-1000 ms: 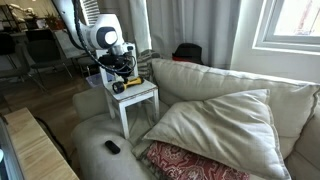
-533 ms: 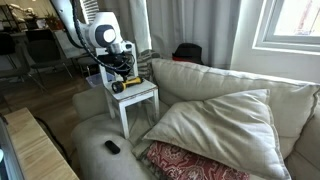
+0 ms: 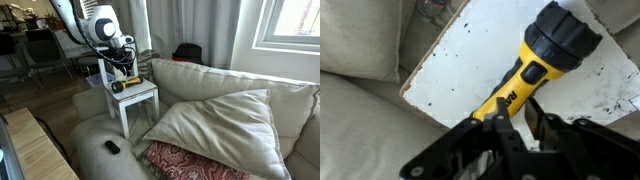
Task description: Press the on and off button of the torchlight twice and then flip the torchlight to make it face down on the chair seat
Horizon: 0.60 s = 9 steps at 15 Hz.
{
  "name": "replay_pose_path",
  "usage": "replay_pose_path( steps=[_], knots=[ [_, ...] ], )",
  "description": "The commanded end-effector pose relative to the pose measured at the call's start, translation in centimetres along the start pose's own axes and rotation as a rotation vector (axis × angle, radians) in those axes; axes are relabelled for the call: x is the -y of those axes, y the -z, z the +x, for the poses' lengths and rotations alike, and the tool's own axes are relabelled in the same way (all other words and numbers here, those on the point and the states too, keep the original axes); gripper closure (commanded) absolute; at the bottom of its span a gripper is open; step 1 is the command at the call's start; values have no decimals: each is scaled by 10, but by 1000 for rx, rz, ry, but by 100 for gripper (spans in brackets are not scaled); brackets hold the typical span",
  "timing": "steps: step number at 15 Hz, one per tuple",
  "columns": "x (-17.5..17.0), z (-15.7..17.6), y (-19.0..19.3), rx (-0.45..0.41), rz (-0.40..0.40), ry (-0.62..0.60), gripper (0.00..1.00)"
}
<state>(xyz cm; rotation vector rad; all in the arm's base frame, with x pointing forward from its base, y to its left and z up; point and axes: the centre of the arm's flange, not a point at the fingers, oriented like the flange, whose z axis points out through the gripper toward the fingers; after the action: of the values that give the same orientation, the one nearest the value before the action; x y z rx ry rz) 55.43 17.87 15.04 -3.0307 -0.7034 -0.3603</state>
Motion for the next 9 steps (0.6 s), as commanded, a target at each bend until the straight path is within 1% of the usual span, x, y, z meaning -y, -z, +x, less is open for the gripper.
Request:
replay_pose_path(
  steps=[1, 4, 6, 7, 9],
  knots=[
    [1, 11, -1, -18, -13, 21, 41],
    [0, 23, -10, -36, 1, 10, 19],
    [-2, 29, -21, -40, -4, -5, 3],
    [-4, 32, -26, -41, -5, -9, 0],
    [-6, 36, -36, -48, 2, -20, 0]
  ],
)
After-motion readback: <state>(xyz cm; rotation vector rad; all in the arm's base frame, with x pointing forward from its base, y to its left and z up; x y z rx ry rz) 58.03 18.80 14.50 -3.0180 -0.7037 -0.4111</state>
